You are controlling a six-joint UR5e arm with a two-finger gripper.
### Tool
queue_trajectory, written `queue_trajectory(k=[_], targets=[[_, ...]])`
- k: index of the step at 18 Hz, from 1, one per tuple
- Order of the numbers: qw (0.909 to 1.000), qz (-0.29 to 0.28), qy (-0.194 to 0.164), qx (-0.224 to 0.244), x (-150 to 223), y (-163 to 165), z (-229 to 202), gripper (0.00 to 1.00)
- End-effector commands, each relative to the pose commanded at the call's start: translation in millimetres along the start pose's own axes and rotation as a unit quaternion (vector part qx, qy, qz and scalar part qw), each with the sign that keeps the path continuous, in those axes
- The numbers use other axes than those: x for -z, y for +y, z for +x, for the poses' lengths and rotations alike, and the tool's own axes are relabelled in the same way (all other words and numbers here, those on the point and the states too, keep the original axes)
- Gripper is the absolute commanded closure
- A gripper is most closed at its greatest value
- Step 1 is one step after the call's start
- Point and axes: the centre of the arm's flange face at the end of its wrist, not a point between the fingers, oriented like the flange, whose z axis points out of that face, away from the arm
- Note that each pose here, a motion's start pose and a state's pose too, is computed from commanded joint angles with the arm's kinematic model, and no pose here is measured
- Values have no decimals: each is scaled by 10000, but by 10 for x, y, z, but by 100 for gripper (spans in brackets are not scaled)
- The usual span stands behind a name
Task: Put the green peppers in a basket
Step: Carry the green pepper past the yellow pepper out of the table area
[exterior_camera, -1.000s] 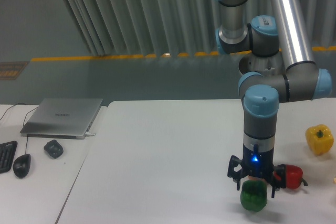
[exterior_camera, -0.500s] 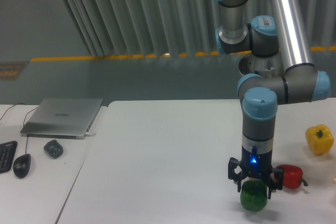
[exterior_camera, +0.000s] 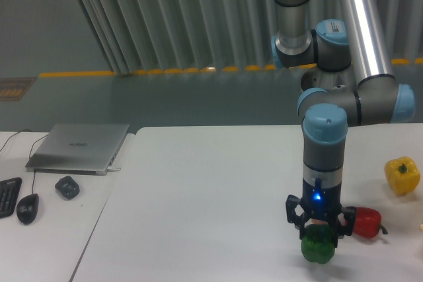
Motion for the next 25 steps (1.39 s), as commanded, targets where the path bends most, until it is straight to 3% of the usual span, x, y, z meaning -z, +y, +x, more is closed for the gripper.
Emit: queue_trajectory(k=[4, 8, 14, 17, 18, 20, 25], targets=[[9960, -101, 1, -892, 318, 89, -152, 52], [9818, -403, 154, -1849, 509, 246, -369, 52], [9376, -603, 333, -3407, 905, 540, -898, 52], [9216, -537, 127, -3843, 1054, 596, -1191, 51], [9118, -651, 17, -4055, 1080, 615, -1246, 51], [9014, -978, -207, -4214, 1074, 696, -1382, 51], [8945, -1089, -557, -4300, 1144, 814, -1834, 51]])
